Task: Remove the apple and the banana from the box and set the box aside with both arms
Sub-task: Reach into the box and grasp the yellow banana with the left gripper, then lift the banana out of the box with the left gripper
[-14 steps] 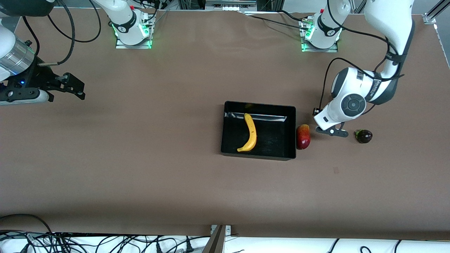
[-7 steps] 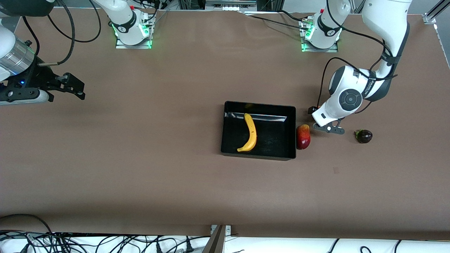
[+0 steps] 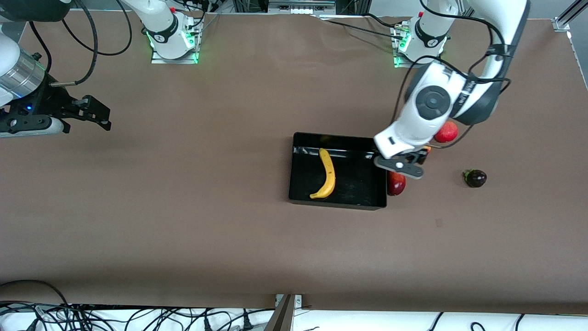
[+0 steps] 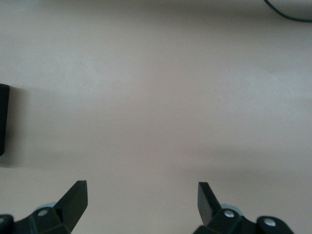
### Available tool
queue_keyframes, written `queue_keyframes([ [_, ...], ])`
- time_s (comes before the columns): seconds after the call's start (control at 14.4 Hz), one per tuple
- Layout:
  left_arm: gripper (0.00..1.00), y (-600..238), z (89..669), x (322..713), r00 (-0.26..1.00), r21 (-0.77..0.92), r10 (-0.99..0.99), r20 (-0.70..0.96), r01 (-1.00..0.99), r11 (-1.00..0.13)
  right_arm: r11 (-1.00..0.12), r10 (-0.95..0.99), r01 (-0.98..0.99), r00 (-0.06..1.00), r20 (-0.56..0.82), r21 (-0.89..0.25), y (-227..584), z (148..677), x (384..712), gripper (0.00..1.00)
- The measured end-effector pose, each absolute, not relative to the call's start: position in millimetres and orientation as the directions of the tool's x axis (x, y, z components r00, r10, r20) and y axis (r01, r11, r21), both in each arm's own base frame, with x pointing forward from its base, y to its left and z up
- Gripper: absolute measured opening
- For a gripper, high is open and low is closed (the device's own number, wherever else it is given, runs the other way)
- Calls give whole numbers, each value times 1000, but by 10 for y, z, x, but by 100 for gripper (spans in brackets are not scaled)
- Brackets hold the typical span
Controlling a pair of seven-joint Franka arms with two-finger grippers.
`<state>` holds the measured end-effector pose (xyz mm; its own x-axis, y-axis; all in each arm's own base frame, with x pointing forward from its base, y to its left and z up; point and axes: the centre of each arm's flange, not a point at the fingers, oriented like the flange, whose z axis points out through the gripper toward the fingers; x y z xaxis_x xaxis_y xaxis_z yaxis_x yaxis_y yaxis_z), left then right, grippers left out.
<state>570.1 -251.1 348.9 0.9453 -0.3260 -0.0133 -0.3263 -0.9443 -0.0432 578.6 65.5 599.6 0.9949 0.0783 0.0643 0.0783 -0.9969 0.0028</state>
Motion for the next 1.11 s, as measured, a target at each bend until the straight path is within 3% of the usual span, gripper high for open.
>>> queue_keyframes([
  [0.42,100,-3730,2594,5592,983,1,-175,-56,-175,-985,-997,78,78,995,64,3,654,5996,5786,100],
  [0.62,100,-3853,2095,5567,986,27,-159,-58,-157,-987,-997,78,78,995,64,3,654,5995,5786,100],
  [0.9,100,-3866,1839,5559,986,40,-156,-59,-154,-987,-997,78,78,995,64,3,654,5995,5786,100],
  [1.11,71,-3857,1792,5551,986,38,-155,-66,-152,-988,-997,78,78,995,64,3,654,5995,5786,100],
])
